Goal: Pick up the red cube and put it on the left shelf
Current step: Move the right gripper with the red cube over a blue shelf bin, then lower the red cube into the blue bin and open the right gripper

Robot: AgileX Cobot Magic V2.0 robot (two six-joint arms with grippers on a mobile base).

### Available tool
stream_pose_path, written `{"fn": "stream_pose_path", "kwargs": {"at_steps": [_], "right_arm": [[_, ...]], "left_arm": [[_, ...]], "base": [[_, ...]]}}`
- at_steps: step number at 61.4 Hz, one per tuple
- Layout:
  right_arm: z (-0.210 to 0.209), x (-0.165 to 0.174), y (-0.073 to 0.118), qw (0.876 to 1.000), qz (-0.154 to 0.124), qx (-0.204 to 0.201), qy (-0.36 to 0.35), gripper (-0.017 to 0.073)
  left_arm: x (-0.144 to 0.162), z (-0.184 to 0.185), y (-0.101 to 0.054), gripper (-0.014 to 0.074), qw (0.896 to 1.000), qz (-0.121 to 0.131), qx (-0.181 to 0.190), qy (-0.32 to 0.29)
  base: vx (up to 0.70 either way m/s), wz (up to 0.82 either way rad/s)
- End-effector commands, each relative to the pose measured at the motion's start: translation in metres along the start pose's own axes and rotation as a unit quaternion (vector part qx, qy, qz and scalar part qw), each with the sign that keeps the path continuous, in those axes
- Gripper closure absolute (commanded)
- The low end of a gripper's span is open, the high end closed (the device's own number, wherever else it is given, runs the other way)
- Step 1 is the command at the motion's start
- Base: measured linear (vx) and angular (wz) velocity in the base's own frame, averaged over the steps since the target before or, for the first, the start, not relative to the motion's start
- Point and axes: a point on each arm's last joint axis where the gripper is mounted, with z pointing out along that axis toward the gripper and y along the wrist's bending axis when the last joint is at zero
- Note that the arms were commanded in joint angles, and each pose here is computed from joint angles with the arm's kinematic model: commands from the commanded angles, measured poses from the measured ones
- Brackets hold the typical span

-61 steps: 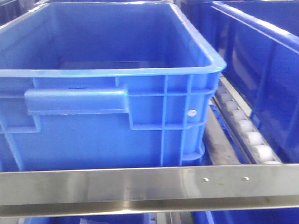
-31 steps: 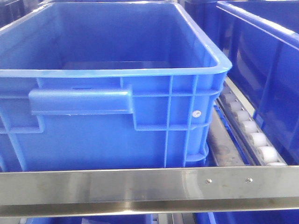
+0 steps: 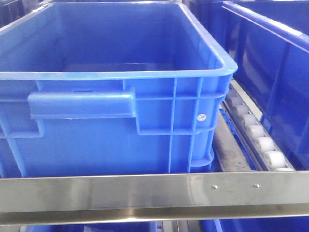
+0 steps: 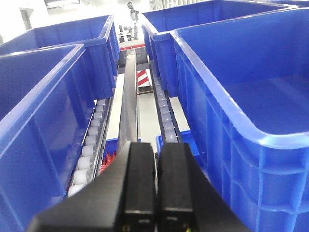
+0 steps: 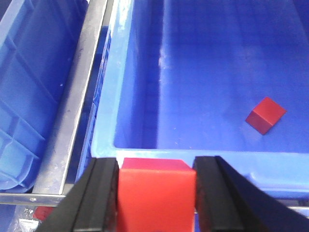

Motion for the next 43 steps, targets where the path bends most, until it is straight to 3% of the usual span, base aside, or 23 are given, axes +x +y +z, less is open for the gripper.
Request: {"fn": "stream_pose_path", "kwargs": {"at_steps": [1,29,43], "right_arm": [[-0.004,-0.015,0.001,0.999,-0.003,-0.004,-0.052,0.0506],[-0.004,-0.015,0.001,0.999,-0.003,-0.004,-0.053,0.0506],[0.003,-0.033,0.002,0.992,-0.02,-0.003,-0.126,0.0506]], "left_arm": [[0.0,0.001,0.0,0.0488,1.0,-0.002,-0.004,-0.03],[0.0,0.001,0.0,0.0488,1.0,-0.002,-0.004,-0.03],[0.0,0.001,0.0,0.0488,1.0,-0.002,-0.004,-0.03]], "base": [[0.0,0.0],[0.0,0.0],[0.0,0.0]]}}
